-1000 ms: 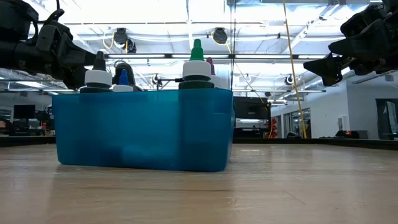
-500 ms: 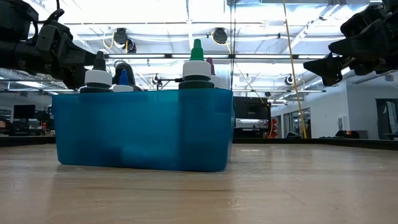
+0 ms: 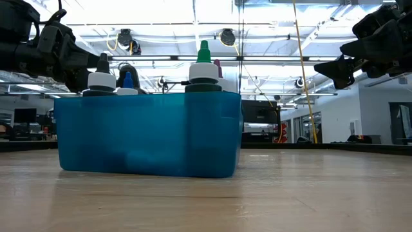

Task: Pick & Place food coloring
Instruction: Return to Home Position

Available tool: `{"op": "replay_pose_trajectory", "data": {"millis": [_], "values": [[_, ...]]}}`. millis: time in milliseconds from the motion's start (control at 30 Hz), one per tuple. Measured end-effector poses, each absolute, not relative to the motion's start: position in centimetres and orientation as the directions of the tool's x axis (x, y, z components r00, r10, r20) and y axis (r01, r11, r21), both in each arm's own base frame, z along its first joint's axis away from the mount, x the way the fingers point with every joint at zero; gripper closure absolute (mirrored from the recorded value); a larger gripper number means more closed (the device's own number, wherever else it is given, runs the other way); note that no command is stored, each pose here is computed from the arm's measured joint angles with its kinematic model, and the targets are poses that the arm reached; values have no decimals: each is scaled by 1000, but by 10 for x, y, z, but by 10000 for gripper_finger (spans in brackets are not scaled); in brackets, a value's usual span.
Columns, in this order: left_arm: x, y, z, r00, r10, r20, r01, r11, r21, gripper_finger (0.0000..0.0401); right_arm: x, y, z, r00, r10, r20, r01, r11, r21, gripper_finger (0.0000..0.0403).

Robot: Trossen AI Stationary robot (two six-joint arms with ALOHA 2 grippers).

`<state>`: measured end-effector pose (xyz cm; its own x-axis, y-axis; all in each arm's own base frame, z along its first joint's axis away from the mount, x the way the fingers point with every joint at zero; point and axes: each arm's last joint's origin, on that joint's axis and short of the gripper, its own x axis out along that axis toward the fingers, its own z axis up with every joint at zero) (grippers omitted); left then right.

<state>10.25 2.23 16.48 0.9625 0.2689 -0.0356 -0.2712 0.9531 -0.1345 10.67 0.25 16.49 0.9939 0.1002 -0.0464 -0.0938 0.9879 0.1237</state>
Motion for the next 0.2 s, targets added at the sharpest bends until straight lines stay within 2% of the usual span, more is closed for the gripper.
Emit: {"op": "replay_pose_trajectory", "data": {"millis": [200], "values": [[103,22,165,963,269,-36,-271,953,-135,11,107,2,165,994,100,-47,-94,988,124,99]]}}
